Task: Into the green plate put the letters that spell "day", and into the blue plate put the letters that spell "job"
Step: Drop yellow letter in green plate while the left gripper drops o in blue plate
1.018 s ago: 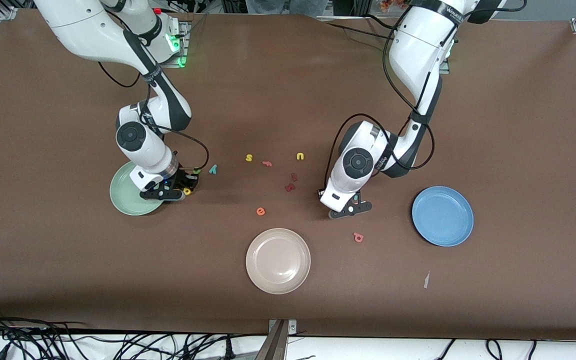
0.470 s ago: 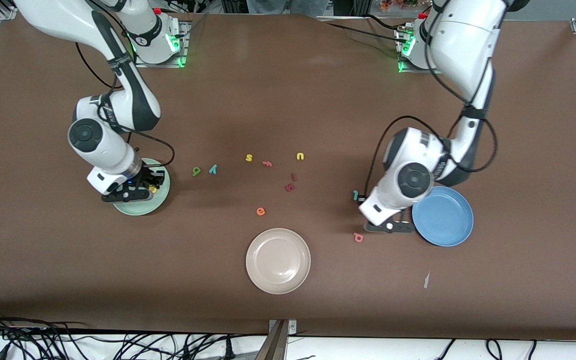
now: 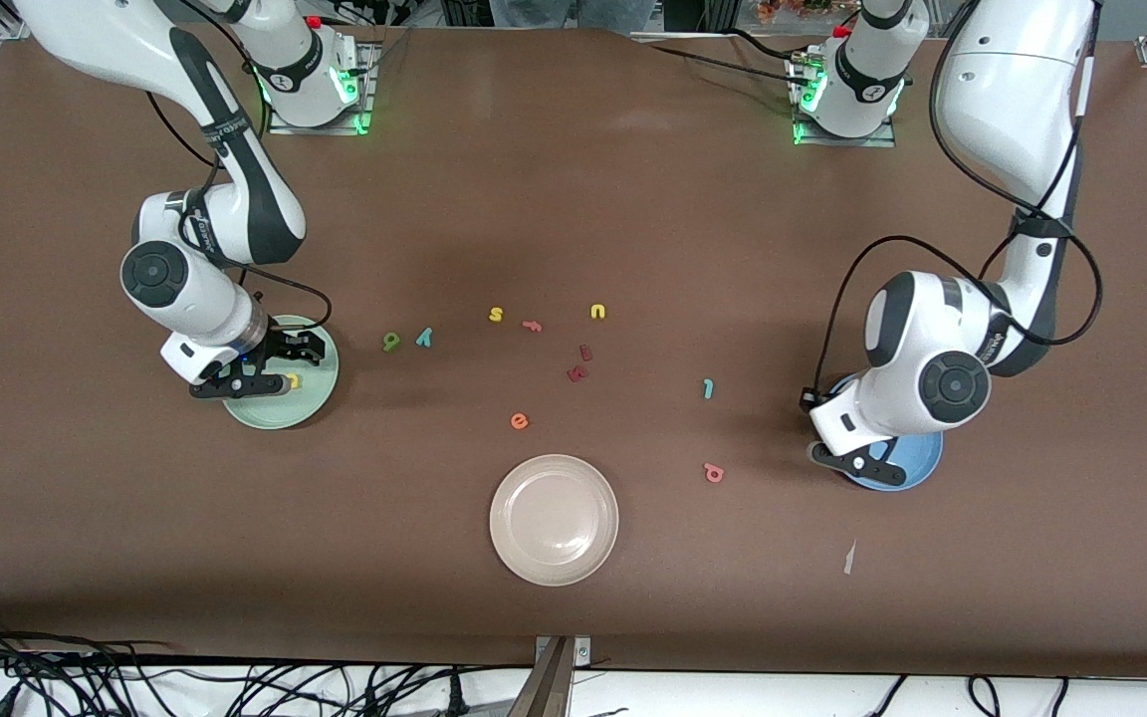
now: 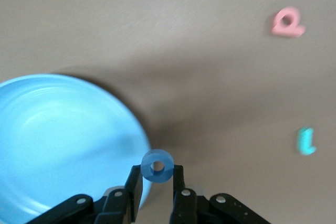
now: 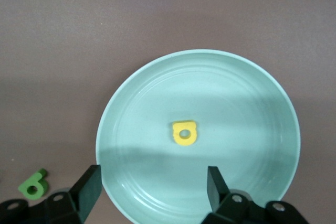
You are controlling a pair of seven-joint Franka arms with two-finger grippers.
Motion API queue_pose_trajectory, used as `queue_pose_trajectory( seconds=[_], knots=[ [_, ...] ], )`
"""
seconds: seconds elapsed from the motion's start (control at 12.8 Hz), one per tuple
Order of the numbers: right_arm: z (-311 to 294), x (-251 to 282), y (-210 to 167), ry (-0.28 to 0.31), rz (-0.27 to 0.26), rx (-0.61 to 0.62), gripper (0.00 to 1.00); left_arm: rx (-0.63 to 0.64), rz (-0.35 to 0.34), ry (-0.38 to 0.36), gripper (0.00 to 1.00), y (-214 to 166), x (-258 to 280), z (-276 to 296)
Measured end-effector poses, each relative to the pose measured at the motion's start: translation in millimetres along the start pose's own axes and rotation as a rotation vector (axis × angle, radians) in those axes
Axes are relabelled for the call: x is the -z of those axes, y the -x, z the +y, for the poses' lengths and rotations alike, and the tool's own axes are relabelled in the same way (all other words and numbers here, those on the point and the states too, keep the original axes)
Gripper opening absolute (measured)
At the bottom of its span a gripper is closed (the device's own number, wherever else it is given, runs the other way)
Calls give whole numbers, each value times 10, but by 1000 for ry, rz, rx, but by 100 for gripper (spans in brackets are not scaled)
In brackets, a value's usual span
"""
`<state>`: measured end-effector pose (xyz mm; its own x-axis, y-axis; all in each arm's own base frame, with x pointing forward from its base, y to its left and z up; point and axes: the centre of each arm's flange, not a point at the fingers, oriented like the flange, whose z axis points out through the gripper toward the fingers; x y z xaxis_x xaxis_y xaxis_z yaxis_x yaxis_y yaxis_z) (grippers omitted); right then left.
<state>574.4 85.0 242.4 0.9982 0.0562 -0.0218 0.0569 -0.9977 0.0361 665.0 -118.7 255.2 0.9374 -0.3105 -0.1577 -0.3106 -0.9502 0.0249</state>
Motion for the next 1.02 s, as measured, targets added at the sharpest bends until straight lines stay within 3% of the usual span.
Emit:
queue_pose_trajectory(
  seconds=[0.23,0.55,0.86,1.02],
  knots=[
    [-427,-6,63,-20,-7,-152,84,-53,7,-38,27,95,-3,-152],
    [-1112,-50,235,-23,-11,-326,85,-124,43,-44,31,134,-127,-330],
    [-1222,-224,365,-25,-14,-368,82,-107,64,-19,68,93,-75,-255],
    [-1196,-386,460,-31,-10,-382,81,-19,76,24,90,75,-62,-193]
  ],
)
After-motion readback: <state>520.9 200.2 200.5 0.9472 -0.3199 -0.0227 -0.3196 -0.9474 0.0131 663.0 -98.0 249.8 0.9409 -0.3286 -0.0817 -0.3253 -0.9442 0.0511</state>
